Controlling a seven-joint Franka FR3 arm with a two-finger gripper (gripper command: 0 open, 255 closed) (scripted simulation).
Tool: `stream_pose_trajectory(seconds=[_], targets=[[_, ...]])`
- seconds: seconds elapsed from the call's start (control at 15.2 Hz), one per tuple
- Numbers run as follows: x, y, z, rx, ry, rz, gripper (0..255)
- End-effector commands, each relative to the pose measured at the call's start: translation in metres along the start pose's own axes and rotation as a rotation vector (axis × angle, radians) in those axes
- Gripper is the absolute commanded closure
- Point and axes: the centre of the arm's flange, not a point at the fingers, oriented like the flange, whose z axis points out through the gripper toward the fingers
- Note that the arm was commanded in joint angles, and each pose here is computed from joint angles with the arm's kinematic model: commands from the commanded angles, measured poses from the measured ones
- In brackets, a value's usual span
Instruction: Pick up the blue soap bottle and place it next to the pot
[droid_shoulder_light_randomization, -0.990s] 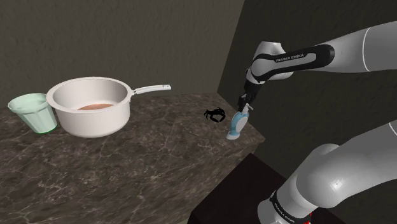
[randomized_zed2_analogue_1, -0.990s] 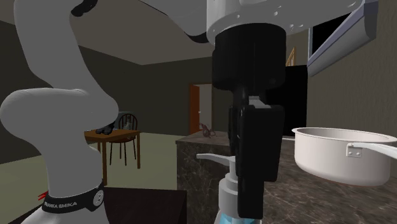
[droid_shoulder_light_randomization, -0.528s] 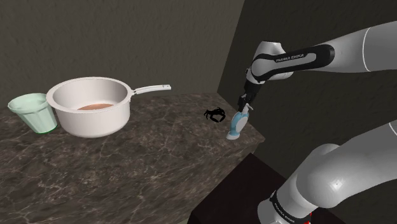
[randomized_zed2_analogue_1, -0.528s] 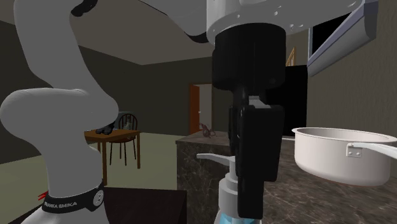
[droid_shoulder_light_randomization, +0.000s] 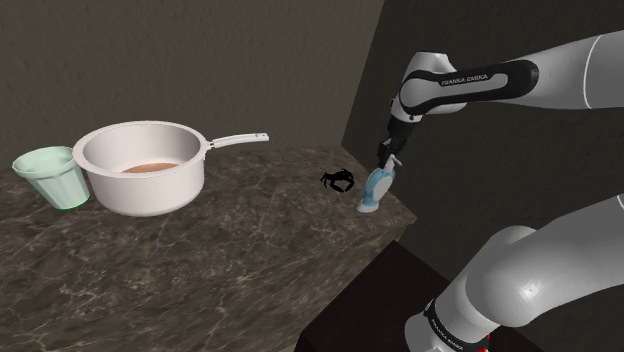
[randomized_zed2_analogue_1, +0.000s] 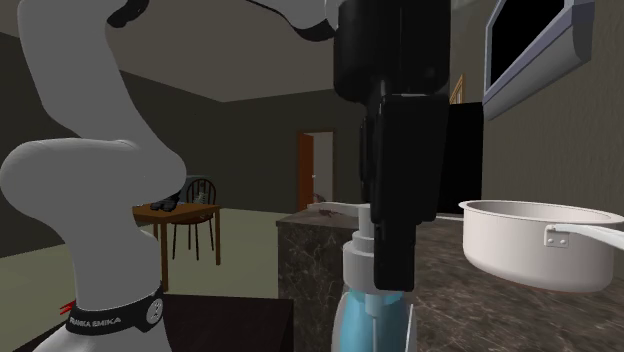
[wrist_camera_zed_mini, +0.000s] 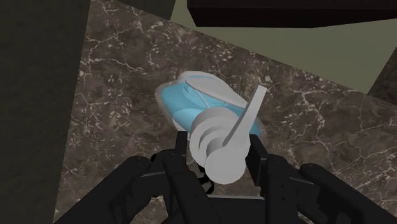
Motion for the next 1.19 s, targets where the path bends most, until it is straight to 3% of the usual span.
stream_pose_trajectory(seconds=[0.0, 1.12], targets=[[0.0, 0.0, -0.01, 0.0, 0.0, 0.0, 255], [0.0, 0.004, -0.1, 0.0, 0.0, 0.0, 255]])
